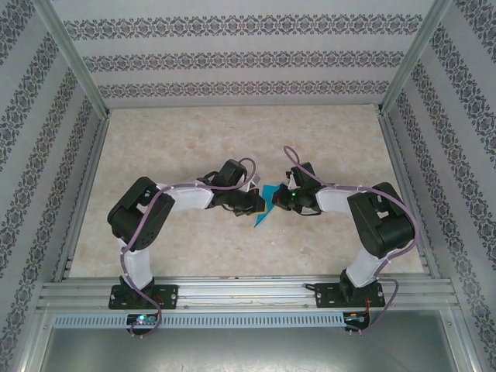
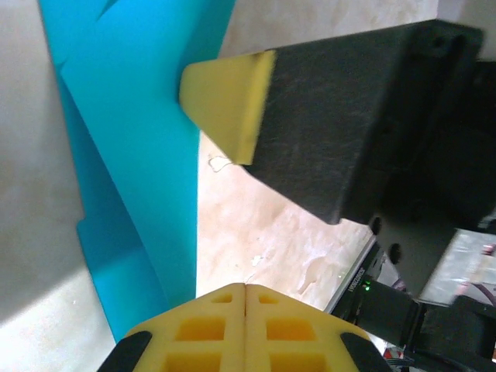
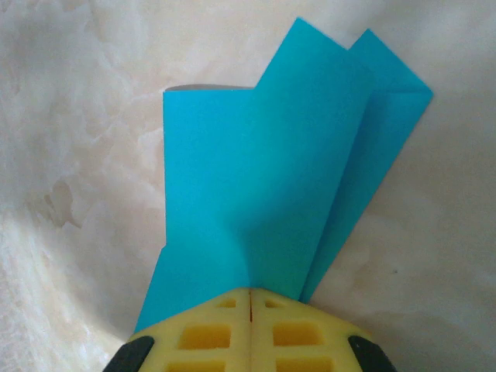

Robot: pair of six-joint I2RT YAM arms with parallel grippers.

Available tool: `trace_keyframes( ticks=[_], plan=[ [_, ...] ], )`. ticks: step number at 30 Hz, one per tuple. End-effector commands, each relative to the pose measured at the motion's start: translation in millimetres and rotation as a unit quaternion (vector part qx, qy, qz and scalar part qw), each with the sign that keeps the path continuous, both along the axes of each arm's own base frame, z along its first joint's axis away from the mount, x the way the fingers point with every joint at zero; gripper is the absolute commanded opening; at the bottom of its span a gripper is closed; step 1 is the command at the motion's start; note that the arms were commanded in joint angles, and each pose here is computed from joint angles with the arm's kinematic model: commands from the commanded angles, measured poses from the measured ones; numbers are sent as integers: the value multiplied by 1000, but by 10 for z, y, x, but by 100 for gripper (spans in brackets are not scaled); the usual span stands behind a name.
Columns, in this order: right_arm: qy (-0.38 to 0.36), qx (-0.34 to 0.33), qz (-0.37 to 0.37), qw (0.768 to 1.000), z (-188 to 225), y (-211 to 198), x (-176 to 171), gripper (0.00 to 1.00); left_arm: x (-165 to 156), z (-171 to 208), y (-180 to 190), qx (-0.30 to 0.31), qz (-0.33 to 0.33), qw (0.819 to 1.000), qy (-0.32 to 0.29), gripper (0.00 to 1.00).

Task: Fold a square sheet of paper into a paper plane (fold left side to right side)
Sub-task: Fold the wing for the fifth time at the center of the table.

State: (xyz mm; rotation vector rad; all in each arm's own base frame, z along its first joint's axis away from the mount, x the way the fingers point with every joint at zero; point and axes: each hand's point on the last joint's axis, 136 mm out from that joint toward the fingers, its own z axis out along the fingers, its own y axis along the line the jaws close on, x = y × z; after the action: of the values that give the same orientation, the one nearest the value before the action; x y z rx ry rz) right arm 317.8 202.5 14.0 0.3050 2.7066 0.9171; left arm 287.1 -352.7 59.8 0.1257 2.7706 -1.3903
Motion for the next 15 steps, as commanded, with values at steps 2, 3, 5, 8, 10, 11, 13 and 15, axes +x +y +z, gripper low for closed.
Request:
trace_keyframes(
  ticks=[2,3,5,8,10,11,13,15],
  plan=[
    [81,-60,0,995,-399,-215,-357,0,-54,-34,-99,-10,-14,1000,13,5],
    [82,-61,0,995,-404,-219,-357,0,-70,-66,-91,-6,-15,1000,15,5],
    [83,-62,0,995,-408,-222,-361,0,-82,-126,-69,3,-15,1000,17,4],
    [83,-63,0,995,-407,-222,-361,0,-103,-235,-17,23,-15,999,20,4],
    [83,-63,1,995,-401,-218,-360,0,-110,-285,2,29,-14,999,23,4],
    [83,-64,1,995,-399,-220,-359,0,-112,-306,6,31,-14,999,24,4],
    [83,-65,1,994,-400,-223,-357,0,-120,-337,8,32,-15,999,27,4],
    [82,-64,1,995,-394,-222,-355,0,-130,-365,16,34,-15,999,30,4]
  ],
)
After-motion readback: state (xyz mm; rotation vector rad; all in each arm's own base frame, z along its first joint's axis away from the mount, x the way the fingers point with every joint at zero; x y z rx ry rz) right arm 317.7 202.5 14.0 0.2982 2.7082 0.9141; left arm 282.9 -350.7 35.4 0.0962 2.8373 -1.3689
